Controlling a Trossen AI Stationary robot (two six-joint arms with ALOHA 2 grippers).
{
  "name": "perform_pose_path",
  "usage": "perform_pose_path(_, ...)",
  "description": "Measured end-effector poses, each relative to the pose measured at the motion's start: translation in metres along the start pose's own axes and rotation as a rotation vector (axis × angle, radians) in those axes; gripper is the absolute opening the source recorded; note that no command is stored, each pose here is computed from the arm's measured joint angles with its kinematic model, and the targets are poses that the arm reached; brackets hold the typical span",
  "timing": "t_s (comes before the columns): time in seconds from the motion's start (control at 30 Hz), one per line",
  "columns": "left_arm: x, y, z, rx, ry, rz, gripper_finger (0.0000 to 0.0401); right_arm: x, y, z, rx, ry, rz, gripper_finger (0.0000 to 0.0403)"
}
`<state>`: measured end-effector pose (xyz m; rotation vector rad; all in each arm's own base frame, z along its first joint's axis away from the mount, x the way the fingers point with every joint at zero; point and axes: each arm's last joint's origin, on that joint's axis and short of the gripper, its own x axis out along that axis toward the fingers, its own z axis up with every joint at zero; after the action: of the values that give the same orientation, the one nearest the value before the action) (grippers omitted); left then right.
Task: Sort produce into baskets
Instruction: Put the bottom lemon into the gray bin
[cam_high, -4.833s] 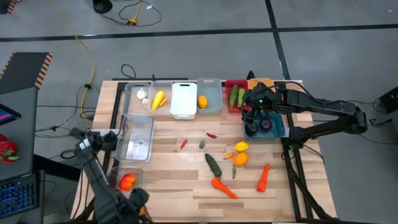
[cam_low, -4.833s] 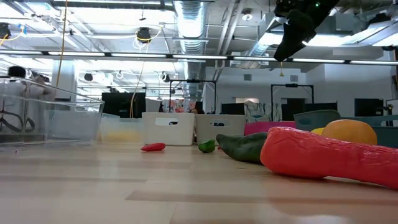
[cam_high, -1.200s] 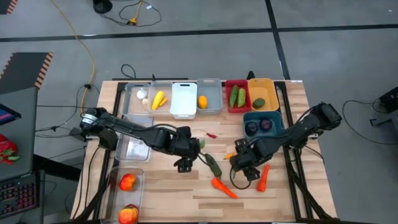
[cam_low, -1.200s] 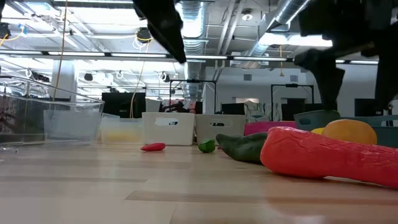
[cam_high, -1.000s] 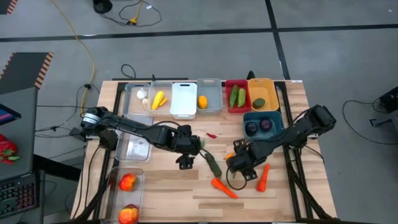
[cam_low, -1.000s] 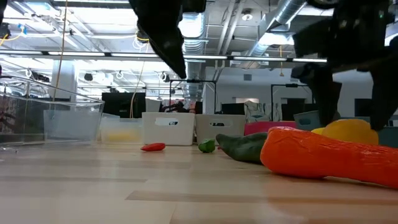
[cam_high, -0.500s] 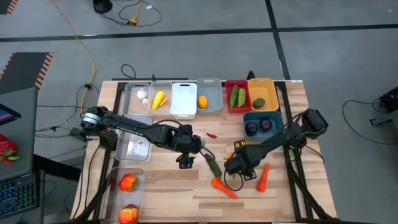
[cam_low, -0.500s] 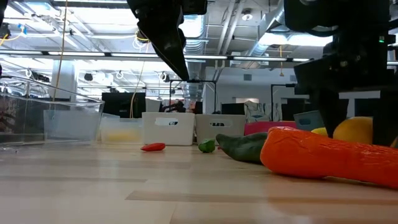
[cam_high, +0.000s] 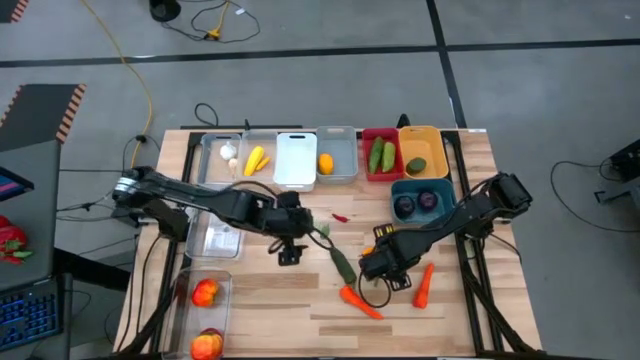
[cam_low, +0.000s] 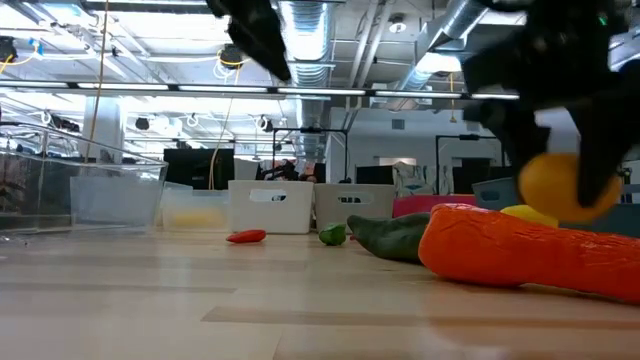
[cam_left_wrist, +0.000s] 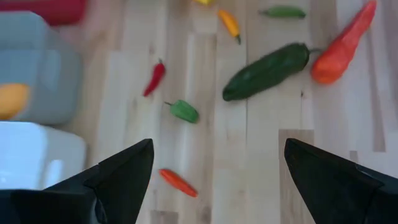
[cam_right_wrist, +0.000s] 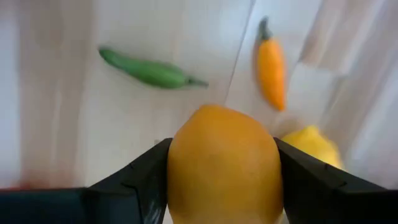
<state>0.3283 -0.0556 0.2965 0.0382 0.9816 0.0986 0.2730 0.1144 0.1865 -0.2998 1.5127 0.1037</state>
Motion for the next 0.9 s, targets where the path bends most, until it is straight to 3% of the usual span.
perform_pose_path(0.17,-0.040,0.010,-0.003,-0.018,-0.090,0.043,0.0349,-0.025,-0.013,0.016,-0.003,-0.104,-0.005,0.0267)
perform_pose_path(0.43,-0.080,0.024,-0.017,-0.020,-0.119,0.133,0.0349,-0.061,-0.052,0.041,-0.003,-0.266,-0.197,0.0266)
perform_pose_path(0.7,-0.075,0.031,-0.064,-0.054,-0.162,0.127,0.0349,-0.071,-0.108,0.058,0.067,-0.436,-0.313,0.0266)
perform_pose_path(0.9,-0.073,0.036,-0.098,-0.106,-0.306,0.099,0.0349,-0.075,-0.159,0.061,0.190,-0.561,-0.395,0.0266)
